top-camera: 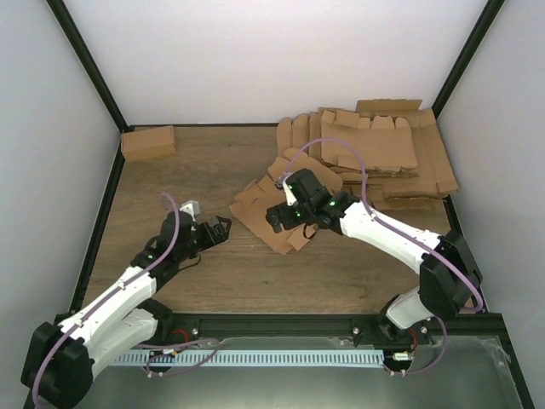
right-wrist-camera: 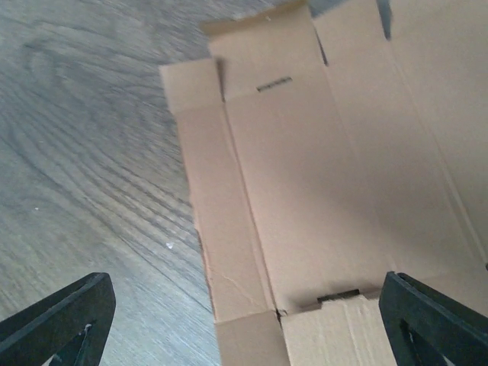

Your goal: Fold the paper box

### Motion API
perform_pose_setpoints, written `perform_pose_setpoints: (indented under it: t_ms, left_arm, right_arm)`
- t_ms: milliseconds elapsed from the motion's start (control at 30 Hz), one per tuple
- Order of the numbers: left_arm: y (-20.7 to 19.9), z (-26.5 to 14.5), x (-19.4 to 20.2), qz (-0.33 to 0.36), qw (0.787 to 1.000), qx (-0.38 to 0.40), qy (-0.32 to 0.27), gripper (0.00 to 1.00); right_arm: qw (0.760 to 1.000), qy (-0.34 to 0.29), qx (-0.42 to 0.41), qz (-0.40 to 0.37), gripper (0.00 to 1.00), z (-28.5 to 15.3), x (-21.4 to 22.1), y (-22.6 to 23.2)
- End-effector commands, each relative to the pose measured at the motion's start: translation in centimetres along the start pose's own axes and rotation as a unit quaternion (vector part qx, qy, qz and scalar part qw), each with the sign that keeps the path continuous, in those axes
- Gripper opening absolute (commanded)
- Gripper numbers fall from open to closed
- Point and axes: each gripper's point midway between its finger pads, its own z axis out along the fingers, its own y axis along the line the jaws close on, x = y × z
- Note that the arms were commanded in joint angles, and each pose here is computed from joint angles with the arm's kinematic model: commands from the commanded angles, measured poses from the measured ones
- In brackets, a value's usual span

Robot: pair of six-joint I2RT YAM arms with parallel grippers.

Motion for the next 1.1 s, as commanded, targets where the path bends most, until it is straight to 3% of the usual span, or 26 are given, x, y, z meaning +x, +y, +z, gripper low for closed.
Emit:
perform_pose_setpoints:
  t_ms: [0,400,733,1067]
  left_arm:
    - [-2.4,0.5,0.0,-0.040,0.998,0.054,0.019,1.00]
    - [-4.0,3.4,2.4,-0.145,0.979,0.110,0.094,1.00]
    - [-3.9,6.3,4.7,-0.180,0.965,0.122,0.143,0.89]
    - [-4.2,8.3,6.4,-0.201,0.957,0.128,0.162,0.82]
  right_arm:
    - [0.998,0.006,-0.022,0.055,0.98,0.3,0.8,-1.6]
    - [0.994,0.013,0.005,0.111,0.96,2.0,3.1,-6.3]
    - [0.990,0.039,-0.025,0.131,0.83,5.1,4.4,-6.5]
    - [0.985,0.062,-0.038,0.155,0.82,6.9,6.7,-6.4]
